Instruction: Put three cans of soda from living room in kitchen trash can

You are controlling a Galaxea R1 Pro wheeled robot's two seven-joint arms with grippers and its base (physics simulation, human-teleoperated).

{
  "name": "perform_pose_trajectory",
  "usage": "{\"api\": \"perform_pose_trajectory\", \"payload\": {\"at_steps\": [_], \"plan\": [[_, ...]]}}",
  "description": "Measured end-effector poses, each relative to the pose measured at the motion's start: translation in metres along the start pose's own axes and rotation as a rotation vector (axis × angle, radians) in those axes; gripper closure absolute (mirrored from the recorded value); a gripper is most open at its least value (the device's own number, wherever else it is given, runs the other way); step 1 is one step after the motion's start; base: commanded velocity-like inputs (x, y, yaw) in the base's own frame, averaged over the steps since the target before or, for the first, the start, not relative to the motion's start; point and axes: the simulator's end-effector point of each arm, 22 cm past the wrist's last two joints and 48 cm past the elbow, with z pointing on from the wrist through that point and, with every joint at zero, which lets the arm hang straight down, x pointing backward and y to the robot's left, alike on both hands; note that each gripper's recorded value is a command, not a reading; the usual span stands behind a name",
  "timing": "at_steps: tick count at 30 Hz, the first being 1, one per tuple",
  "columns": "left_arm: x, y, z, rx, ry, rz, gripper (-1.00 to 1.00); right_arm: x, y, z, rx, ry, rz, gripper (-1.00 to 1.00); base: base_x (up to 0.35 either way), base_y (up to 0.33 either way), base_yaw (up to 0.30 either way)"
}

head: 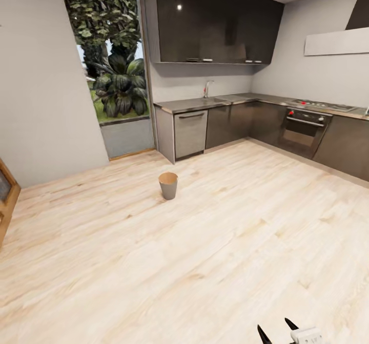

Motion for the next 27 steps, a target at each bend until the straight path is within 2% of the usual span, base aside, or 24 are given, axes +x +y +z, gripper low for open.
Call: {"api": "perform_pose_trajectory", "payload": {"at_steps": [27], "plan": [[0.0000,-0.0006,0.0000,0.001,0.000,0.000,-1.00,0.0001,0.0005,0.0003,-0.001,0.000,-0.001,-1.00,0.324,0.000,0.244]]}}
